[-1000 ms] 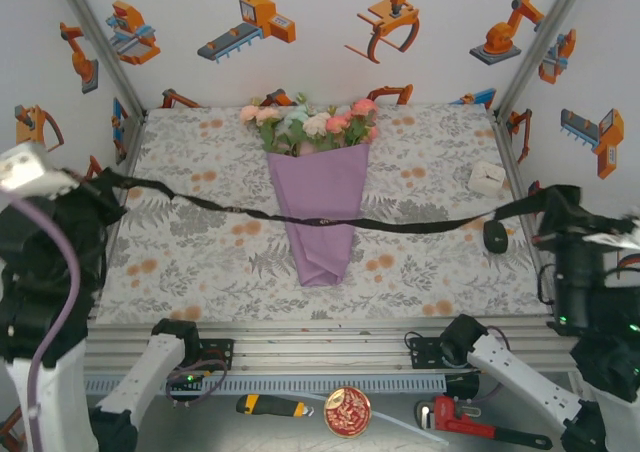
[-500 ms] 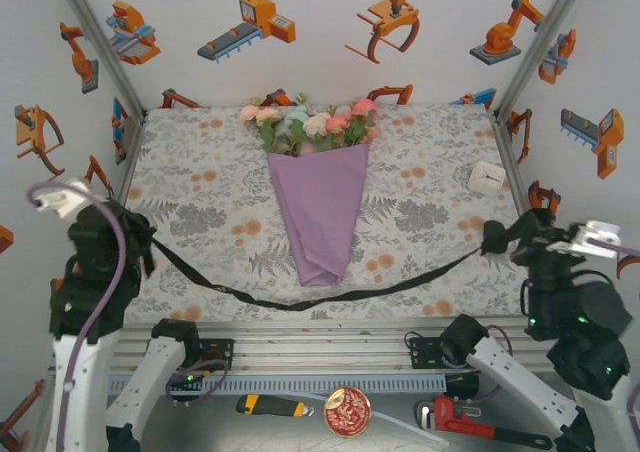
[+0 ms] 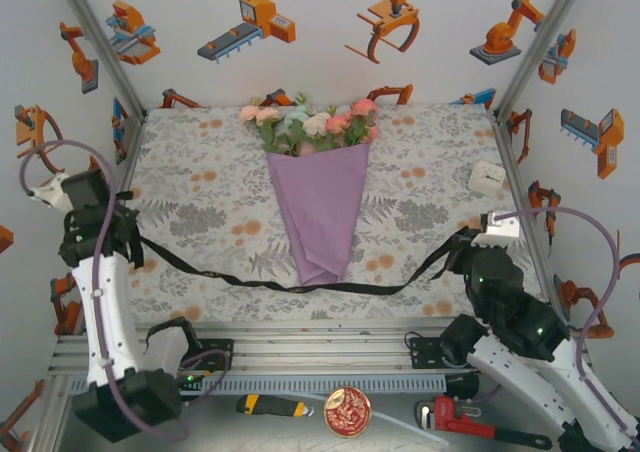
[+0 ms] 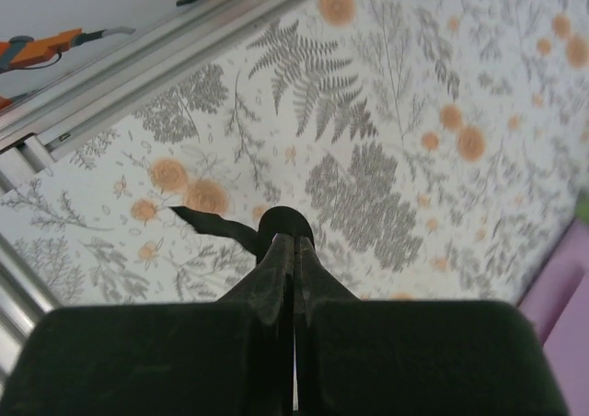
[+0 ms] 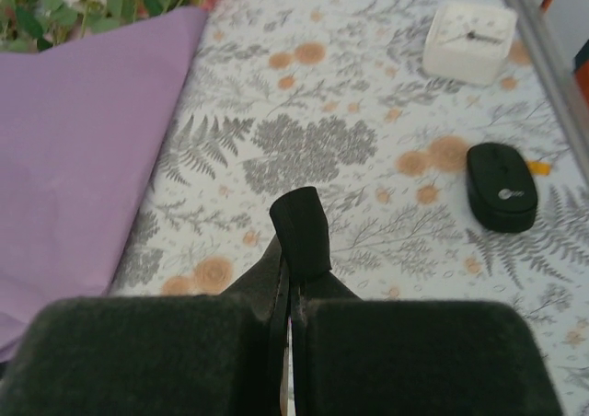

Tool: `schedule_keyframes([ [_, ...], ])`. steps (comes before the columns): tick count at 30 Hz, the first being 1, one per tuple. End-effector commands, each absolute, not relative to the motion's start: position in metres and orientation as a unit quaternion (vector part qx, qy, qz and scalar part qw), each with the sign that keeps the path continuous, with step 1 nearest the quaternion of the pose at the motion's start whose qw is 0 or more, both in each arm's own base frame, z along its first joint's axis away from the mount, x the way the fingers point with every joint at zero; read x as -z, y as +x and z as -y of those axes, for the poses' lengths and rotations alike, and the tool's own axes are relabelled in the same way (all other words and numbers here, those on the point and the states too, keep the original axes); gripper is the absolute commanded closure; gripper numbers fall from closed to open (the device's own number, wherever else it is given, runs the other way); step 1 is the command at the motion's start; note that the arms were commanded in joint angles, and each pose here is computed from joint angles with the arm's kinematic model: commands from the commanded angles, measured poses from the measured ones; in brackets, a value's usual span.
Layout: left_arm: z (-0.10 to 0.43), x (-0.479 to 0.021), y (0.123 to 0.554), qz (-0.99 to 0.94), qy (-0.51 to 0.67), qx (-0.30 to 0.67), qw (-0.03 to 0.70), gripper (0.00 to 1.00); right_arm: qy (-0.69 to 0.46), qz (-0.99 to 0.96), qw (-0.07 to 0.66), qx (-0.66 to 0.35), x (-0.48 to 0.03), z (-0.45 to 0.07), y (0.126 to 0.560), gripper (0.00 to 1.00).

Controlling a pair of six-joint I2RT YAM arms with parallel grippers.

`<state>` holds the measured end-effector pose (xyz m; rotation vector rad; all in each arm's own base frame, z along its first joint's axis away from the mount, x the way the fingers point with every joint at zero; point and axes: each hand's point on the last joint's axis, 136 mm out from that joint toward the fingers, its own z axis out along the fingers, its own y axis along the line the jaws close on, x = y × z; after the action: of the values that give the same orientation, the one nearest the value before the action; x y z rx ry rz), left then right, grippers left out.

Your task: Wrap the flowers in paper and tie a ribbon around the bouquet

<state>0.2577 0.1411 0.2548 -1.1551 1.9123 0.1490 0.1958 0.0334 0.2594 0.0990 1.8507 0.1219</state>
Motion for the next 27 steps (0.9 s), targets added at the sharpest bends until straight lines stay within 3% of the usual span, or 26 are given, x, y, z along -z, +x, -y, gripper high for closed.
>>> schedule_keyframes([
  [1,-0.146,-0.259,0.283,-0.755,-0.484,0.026,0.442,1.00,0.058,-0.814,0.571,-0.090,-0.236,-0.040,0.191,1.00],
  [5,-0.131,-0.249,0.317,-0.771,-0.462,0.104,0.425,1.00,0.069,-0.824,0.560,-0.047,-0.219,-0.034,0.197,1.00],
  [10,-0.117,-0.222,0.338,-0.792,-0.444,0.123,0.400,1.00,0.075,-0.832,0.550,0.019,-0.210,-0.031,0.219,1.00],
  [20,-0.096,-0.184,0.390,-0.829,-0.409,0.142,0.355,0.97,0.157,-0.858,0.480,-0.097,-0.177,-0.015,0.309,1.00],
  [27,-0.094,-0.156,0.404,-0.836,-0.416,0.134,0.332,0.88,0.184,-0.872,0.446,-0.088,-0.153,0.003,0.361,1.00],
])
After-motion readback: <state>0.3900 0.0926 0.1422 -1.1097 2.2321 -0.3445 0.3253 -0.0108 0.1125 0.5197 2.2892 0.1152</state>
